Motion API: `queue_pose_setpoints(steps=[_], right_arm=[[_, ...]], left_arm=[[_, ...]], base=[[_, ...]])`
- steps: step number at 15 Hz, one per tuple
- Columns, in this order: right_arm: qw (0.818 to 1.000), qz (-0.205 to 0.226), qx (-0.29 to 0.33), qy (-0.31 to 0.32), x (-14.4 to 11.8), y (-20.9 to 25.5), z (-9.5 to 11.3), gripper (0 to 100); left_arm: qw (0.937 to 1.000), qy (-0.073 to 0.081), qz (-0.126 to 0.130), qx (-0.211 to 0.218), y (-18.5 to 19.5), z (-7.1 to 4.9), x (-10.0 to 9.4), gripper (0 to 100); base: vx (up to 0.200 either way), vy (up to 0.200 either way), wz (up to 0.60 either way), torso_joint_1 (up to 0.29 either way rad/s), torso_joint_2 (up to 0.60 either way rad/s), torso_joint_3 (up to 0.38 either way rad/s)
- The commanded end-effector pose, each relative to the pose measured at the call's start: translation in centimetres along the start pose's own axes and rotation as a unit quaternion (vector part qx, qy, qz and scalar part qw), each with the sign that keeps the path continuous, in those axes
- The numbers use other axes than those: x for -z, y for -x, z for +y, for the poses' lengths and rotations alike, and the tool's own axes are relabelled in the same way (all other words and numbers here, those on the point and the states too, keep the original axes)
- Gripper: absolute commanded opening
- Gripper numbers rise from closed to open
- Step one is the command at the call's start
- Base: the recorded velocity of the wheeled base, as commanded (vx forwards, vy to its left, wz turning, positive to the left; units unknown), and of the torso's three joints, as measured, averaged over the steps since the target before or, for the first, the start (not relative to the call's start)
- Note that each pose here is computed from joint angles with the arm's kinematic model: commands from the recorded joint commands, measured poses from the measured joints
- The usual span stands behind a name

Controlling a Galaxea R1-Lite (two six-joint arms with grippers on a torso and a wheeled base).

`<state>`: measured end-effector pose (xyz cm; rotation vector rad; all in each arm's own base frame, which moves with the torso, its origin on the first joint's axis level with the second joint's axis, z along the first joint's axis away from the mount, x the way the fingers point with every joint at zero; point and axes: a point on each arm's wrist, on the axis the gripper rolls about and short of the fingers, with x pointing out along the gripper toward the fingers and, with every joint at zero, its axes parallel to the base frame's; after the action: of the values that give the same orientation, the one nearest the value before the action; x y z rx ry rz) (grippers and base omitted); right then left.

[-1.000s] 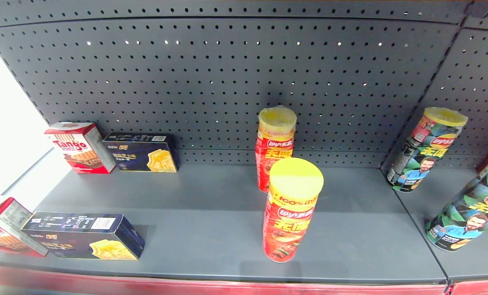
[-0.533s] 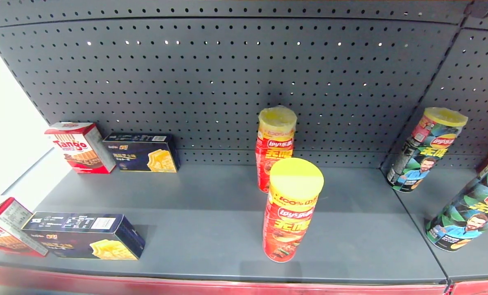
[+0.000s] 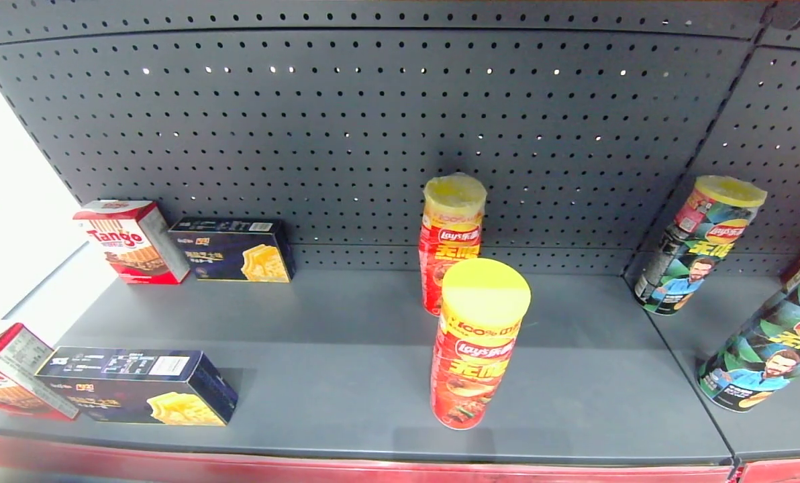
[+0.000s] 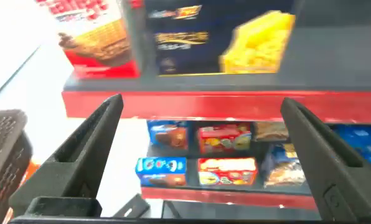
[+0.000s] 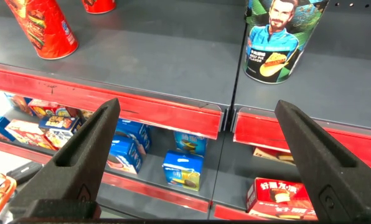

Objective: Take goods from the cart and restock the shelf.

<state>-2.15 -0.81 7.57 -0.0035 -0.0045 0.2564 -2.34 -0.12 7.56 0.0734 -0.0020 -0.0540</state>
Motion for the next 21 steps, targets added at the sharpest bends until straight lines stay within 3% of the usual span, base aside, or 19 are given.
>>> queue_pose_setpoints(steps=[1,8,10,11,12,13,15,16,21], right_arm=[[1.000,0.000,0.000,0.000,0.0,0.0,0.0,100],[1.000,0.009,-0.015,0.005,-0.1,-0.1,0.0,100],[1.000,0.004,-0.020,0.004,-3.9,-0.6,0.1,100],[0.998,0.037,-0.036,-0.030,-9.4,-2.8,0.3,100],[0.996,0.047,-0.074,-0.029,-10.5,-3.6,0.5,100],[0.996,0.047,-0.074,-0.029,-10.5,-3.6,0.5,100],[0.983,0.131,-0.127,0.014,-11.3,-7.6,1.2,100],[0.977,0.151,-0.150,0.030,-11.4,-8.9,1.7,100],[0.955,0.198,-0.214,0.050,-10.9,-13.2,4.2,100]], left_arm=[[0.9999,0.000,0.001,0.014,0.0,0.0,0.0,100],[0.9999,0.002,0.001,0.013,0.0,0.0,0.0,100],[0.9999,0.002,0.003,0.014,0.0,0.0,0.0,100],[0.9999,0.002,0.004,0.015,0.0,0.0,0.0,100],[0.9999,0.002,0.004,0.015,0.0,0.0,0.0,100],[0.9999,0.002,0.004,0.015,0.0,0.0,0.0,100],[0.9999,0.002,0.003,0.015,0.0,0.0,0.0,100],[0.9999,0.002,0.004,0.015,0.0,0.0,0.0,100],[0.9999,0.002,0.004,0.014,0.0,0.0,0.0,100]], base=[[0.000,0.000,0.00,0.000,0.00,0.000],[0.000,0.000,0.00,0.000,0.00,0.000],[0.000,0.000,0.00,0.000,0.00,0.000],[0.000,0.000,0.00,0.000,0.00,0.000],[0.000,0.000,0.00,0.000,0.00,0.000],[0.000,0.000,0.00,0.000,0.00,0.000],[0.000,0.000,0.00,0.000,0.00,0.000],[0.000,0.000,0.00,0.000,0.00,0.000],[0.000,0.000,0.00,0.000,0.00,0.000]])
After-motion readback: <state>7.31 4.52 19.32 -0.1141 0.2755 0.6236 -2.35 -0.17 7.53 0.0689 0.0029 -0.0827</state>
